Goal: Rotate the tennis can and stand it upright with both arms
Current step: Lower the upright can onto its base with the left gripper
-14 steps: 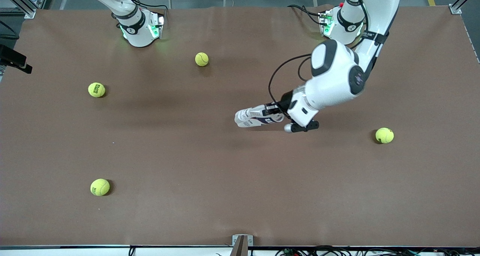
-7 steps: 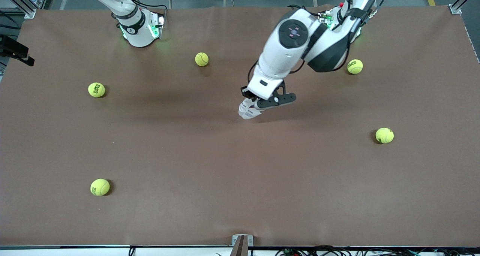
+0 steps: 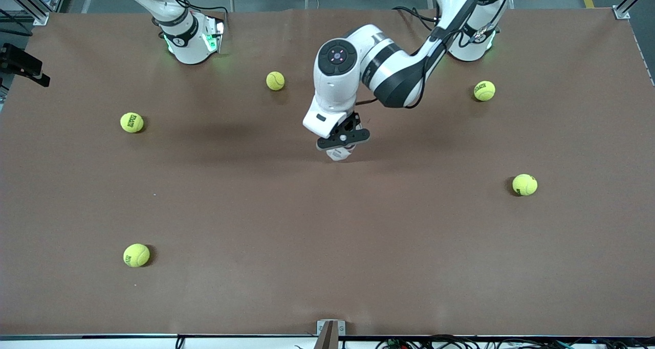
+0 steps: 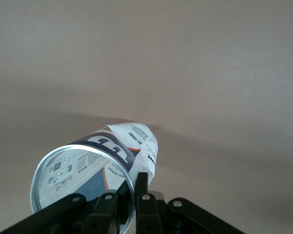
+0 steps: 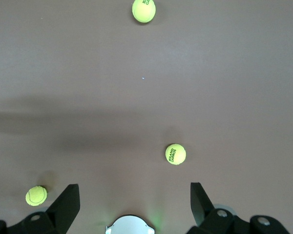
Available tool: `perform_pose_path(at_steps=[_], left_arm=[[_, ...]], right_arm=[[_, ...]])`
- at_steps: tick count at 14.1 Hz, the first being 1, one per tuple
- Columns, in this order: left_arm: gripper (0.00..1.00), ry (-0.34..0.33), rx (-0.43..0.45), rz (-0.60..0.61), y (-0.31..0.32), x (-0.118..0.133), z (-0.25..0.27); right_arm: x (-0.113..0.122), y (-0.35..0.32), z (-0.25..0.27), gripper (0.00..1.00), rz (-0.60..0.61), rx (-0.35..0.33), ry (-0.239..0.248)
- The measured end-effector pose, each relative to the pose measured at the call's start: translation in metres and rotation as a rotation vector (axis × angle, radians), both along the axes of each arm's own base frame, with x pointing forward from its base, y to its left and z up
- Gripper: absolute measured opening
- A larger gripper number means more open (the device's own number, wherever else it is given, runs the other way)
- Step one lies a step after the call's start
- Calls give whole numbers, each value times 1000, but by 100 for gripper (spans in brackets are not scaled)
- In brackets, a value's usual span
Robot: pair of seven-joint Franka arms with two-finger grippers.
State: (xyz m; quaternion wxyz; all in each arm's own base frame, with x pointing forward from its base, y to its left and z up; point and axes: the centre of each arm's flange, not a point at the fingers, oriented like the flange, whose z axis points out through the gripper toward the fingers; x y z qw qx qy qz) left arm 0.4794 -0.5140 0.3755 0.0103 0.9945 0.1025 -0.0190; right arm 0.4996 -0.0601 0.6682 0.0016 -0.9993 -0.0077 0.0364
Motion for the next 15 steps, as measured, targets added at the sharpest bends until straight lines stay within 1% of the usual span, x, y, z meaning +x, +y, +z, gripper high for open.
perform_pose_path(at_steps=[2, 4, 11, 12, 13, 14, 15], left_arm=[[5, -27, 16, -15, -6, 9, -7], [5, -47, 30, -34, -14, 12, -14], [5, -67, 30, -64, -33, 8, -19], [6, -68, 29, -67, -34, 7, -18], [9, -67, 29, -70, -36, 5, -19], [9, -67, 30, -74, -38, 3, -20], [15, -66, 30, -77, -39, 1, -20]], right_arm=[[0, 6, 0, 100, 11, -1, -1], [0, 8, 1, 100, 15, -2, -1], [0, 8, 1, 100, 14, -2, -1], [0, 7, 1, 100, 14, -2, -1], [0, 7, 0, 100, 13, -2, 0], [0, 7, 0, 100, 12, -2, 1], [0, 6, 0, 100, 11, -1, 1]])
